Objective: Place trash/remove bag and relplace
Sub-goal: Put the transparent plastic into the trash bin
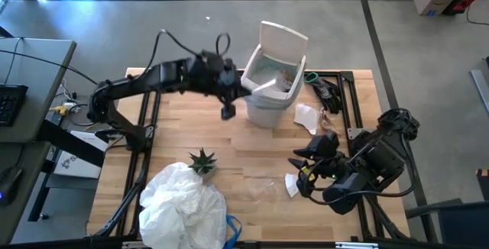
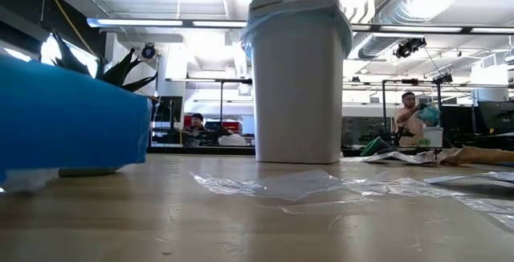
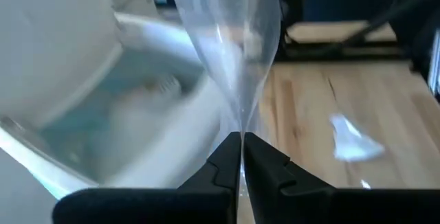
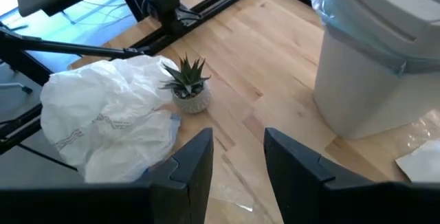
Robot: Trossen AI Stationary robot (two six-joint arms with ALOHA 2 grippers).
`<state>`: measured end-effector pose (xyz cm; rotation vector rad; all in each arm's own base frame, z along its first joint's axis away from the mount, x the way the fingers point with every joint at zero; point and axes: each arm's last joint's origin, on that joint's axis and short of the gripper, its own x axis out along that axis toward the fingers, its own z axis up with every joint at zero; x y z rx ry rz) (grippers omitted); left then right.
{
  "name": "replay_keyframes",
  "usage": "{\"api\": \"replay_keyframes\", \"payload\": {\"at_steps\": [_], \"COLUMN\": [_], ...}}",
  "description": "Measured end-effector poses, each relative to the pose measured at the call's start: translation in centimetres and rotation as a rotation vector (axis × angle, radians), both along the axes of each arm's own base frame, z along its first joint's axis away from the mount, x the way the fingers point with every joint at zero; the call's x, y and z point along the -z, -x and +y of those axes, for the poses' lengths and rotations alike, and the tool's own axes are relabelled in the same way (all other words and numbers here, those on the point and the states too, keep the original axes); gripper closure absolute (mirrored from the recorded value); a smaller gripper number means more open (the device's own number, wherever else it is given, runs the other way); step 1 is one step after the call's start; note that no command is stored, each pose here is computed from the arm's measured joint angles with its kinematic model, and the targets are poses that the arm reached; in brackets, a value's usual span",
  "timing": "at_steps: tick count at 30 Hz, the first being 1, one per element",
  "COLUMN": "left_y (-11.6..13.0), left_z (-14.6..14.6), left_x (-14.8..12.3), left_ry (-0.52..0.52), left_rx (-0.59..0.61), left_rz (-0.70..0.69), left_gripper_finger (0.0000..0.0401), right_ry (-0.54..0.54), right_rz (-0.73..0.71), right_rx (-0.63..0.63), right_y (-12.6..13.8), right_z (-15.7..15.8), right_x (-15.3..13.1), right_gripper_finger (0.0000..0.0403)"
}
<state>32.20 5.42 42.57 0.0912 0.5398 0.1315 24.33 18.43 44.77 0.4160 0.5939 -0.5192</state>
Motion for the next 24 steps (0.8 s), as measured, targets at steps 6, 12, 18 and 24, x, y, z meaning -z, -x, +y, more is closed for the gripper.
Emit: {"api": "replay_keyframes", "payload": {"at_steps": [6,12,18,24], "left_y": [-1.6,-4.0,-5.0,-4.9], "left_z": [4.0,8.1,9.6,9.1], "left_x": [-1.9,0.9,3.1,2.2], "left_ry": [0.008,0.070,0.121,0.090], "left_rx": [-0.030,-0.090,-0.125,-0.111], "left_rz": [-0.093,0.055,0.188,0.152], "left_gripper_finger": [0.0401,0.0401,0.0390,0.0335], "right_ry": [0.015,0.015,0.014,0.024], "right_rz": [0.025,0.079,0.096,0.089], "right_rx": [0.010,0.005,0.014,0.017], "right_y": [-1.0,-2.2,-2.8,-2.8], "right_z": [0.7,1.9,2.4,2.4], "right_x": [1.1,2.7,3.5,3.5], "right_gripper_finger": [0.0284,0.0284,0.0284,0.0284]}}
